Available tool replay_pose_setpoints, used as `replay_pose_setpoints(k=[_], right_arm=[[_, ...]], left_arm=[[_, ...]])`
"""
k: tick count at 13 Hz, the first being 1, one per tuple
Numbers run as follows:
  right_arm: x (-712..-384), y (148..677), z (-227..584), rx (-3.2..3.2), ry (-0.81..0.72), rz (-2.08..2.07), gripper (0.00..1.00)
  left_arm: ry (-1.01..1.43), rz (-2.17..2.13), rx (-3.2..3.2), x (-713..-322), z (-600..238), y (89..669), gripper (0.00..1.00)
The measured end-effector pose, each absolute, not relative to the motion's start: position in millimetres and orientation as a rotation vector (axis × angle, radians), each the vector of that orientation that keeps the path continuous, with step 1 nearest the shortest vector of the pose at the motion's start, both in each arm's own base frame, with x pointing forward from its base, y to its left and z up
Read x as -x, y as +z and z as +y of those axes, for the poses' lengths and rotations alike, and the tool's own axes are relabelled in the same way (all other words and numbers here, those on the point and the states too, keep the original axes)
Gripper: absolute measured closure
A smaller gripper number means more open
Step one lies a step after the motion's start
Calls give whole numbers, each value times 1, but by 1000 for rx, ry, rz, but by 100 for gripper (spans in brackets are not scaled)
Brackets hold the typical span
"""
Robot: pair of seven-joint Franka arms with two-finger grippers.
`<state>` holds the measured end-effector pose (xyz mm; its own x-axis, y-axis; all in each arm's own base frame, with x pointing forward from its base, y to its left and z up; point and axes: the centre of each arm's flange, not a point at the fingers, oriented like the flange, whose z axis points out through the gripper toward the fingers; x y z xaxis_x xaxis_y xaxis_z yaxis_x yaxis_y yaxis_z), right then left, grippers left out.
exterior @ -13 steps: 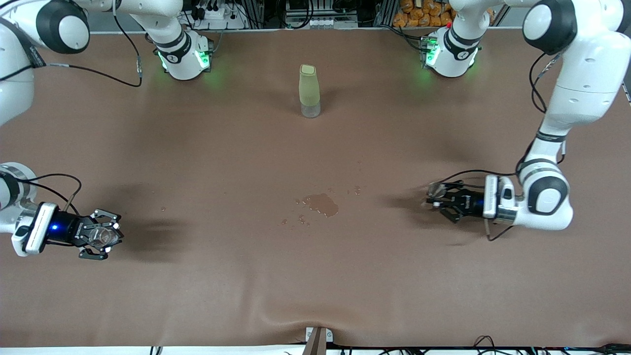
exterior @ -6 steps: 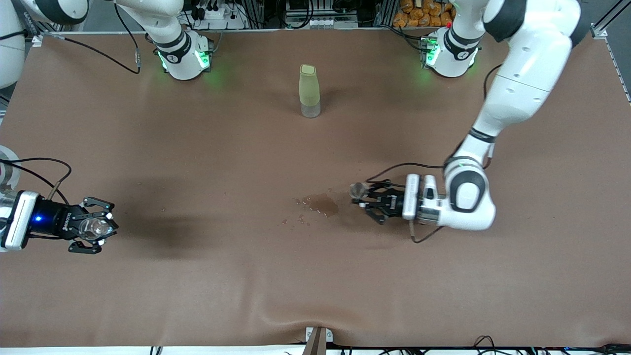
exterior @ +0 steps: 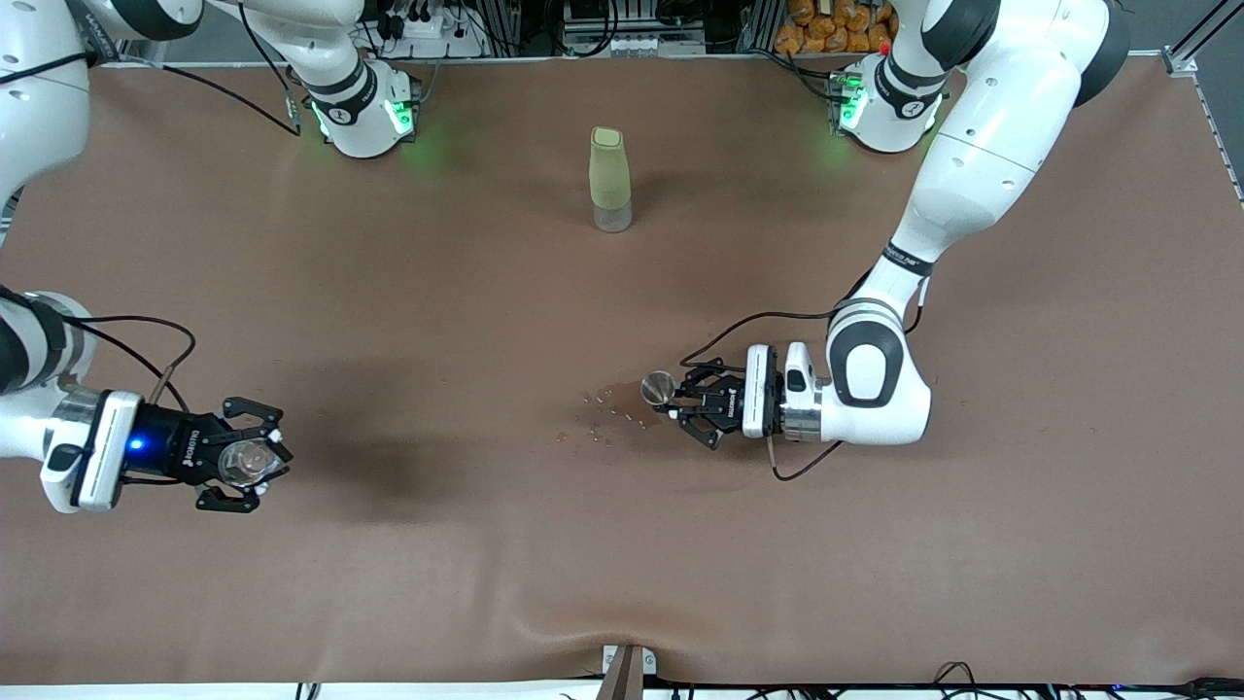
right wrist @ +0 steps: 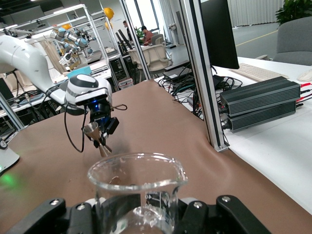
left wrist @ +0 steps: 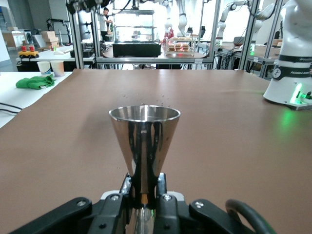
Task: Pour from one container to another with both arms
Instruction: 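Carry the beaker toward the jigger while the left gripper brings the jigger inward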
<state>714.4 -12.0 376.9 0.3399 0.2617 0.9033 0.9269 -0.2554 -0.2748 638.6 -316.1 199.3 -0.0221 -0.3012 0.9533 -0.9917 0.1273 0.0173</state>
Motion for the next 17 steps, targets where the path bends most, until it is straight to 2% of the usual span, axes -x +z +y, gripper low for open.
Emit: replay_pose_setpoints(k=[6,11,17], right_arm=[[-713,445,43,1796,-937,-1005,85],[-710,442,62,1806,-923,-1004,85],[-701,438,71,1841,-901,-970,85]], left_arm=[[953,-1502,-1380,-637,-319,189,79],[1013,-1413,-1346,-616,-379,200,79],[1095,-1342,-1307,-615,-423,222,79]])
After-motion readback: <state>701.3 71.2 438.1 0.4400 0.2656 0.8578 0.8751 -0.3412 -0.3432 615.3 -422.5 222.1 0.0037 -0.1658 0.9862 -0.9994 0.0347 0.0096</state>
